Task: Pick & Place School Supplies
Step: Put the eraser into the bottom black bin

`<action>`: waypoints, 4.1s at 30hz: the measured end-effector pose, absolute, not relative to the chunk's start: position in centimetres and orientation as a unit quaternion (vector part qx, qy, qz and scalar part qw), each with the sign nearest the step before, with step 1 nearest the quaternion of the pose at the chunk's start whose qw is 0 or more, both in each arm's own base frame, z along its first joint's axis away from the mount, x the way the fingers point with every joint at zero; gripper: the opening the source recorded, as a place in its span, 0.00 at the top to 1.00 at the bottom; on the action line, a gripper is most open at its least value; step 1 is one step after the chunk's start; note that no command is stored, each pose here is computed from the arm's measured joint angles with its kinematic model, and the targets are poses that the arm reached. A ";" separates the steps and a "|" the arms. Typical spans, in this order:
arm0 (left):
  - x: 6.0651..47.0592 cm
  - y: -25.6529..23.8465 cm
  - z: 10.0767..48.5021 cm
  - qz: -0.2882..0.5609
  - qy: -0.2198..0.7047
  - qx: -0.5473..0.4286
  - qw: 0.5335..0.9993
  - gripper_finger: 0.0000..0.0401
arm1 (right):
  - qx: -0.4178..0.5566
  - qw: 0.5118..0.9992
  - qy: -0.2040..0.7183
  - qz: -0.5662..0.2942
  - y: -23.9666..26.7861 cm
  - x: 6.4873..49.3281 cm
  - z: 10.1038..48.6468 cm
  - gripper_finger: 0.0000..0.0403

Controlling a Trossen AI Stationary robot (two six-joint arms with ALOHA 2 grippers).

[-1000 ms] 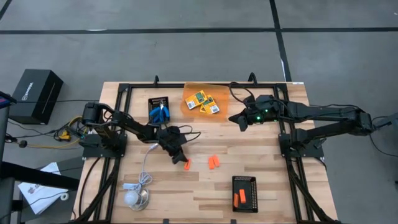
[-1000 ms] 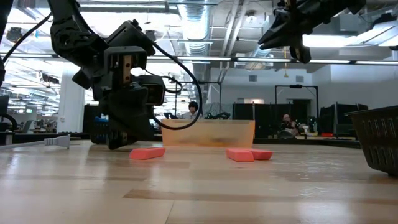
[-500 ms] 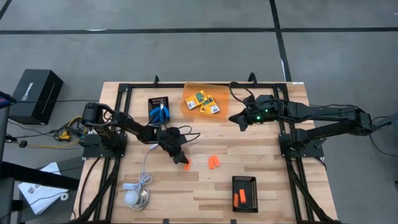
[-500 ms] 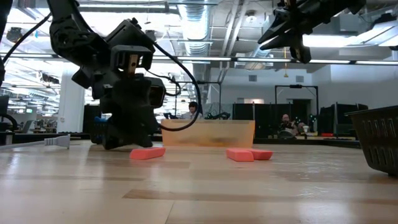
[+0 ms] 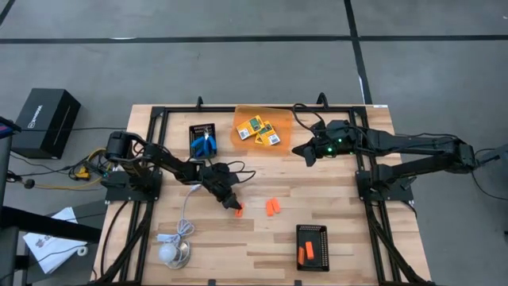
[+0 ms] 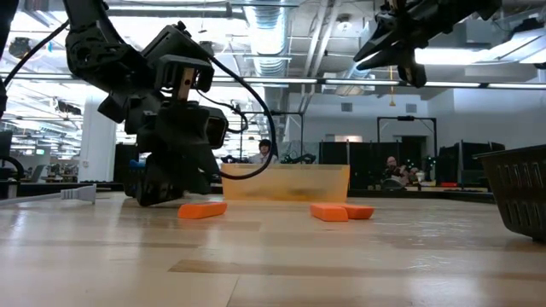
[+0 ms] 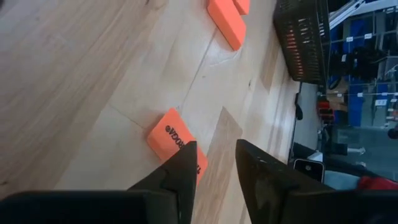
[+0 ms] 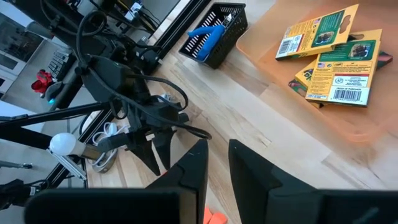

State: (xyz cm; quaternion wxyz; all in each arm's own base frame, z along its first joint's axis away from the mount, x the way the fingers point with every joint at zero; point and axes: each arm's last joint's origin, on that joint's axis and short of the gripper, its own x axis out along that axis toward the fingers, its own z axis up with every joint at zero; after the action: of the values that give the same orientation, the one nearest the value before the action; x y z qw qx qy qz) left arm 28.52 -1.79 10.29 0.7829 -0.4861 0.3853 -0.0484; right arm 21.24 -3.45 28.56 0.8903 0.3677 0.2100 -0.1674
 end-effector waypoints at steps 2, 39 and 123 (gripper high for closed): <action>28.5 -2.1 10.3 -0.050 0.388 -0.488 0.780 0.73 | 0.365 0.891 0.210 -0.167 -3.5 21.2 28.6 0.86; 28.3 -2.2 8.4 -0.042 0.408 -0.487 0.771 0.74 | 0.364 0.891 0.215 -0.165 -3.4 21.2 28.5 0.86; 27.0 -2.6 8.5 0.000 0.416 -0.474 0.776 0.77 | 0.366 0.888 0.218 -0.175 -4.4 20.9 28.4 0.86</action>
State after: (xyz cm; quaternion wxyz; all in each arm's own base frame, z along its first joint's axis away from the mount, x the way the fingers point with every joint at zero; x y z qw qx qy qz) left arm 27.03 -2.56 8.46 0.7762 -0.4737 0.4161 0.0002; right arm 20.95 -4.43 28.39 0.8878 0.3660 0.2178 -0.1748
